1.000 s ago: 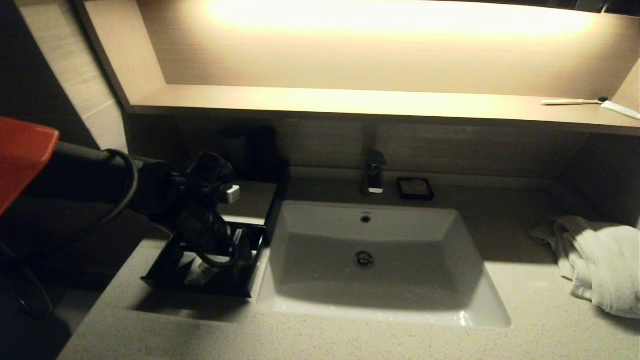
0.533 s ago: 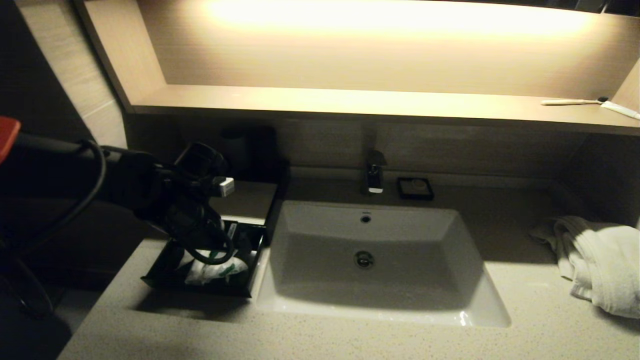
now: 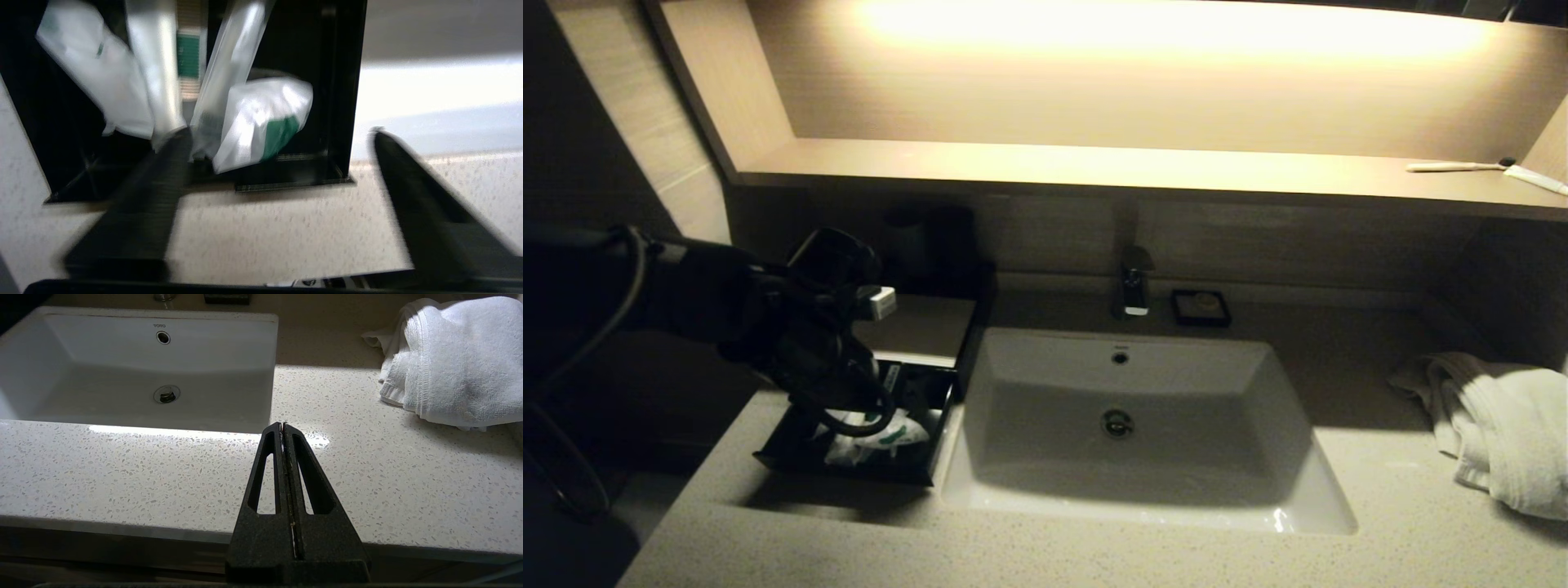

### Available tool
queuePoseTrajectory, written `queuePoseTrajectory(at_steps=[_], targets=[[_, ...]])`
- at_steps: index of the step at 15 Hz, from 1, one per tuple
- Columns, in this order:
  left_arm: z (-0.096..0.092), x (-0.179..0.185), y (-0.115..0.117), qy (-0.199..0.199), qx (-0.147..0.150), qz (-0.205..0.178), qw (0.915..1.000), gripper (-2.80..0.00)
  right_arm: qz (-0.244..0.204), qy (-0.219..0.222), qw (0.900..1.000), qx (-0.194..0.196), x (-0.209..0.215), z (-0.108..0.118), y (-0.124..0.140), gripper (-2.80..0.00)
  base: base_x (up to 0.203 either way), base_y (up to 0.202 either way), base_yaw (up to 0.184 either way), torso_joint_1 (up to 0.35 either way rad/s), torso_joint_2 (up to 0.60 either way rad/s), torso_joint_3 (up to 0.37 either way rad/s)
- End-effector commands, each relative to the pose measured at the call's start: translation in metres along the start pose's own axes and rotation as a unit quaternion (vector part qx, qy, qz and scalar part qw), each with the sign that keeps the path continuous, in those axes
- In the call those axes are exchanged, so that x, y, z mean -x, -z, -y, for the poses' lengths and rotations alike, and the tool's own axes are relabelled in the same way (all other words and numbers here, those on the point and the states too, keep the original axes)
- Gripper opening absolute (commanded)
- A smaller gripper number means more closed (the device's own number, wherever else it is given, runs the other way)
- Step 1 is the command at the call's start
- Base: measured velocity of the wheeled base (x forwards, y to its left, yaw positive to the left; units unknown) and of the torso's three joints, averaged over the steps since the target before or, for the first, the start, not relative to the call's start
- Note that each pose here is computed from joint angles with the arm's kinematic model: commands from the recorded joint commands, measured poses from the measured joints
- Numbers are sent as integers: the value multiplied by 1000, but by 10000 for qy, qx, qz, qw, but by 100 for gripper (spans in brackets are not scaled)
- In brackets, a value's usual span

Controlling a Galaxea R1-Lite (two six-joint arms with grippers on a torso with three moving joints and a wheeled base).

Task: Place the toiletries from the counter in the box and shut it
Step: Place the bathroom toiletry into the drawer

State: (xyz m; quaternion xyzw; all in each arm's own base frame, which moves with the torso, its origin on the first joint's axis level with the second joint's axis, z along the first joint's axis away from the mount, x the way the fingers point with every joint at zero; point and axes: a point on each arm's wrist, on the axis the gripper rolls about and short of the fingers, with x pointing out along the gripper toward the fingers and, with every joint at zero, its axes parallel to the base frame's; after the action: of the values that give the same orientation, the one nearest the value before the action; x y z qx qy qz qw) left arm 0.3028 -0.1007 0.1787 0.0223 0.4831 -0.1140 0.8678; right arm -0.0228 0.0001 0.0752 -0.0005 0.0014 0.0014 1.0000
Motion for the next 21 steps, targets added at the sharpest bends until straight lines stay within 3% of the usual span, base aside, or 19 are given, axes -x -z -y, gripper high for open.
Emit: queuePoseTrajectory(at_steps=[1,10,21], targets=[[-1,11,6,11,-1,72,10000,-280,-2,6,10000,3,0,0,0,-280,0,0,0,0,0,0],[1,-11,18,11,-69,-346,9994,-280,-2,-2,10000,3,0,0,0,-280,0,0,0,0,0,0],[1,-33,13,-26,-56,-295,9995,-280,-2,-2,10000,3,0,0,0,-280,0,0,0,0,0,0]])
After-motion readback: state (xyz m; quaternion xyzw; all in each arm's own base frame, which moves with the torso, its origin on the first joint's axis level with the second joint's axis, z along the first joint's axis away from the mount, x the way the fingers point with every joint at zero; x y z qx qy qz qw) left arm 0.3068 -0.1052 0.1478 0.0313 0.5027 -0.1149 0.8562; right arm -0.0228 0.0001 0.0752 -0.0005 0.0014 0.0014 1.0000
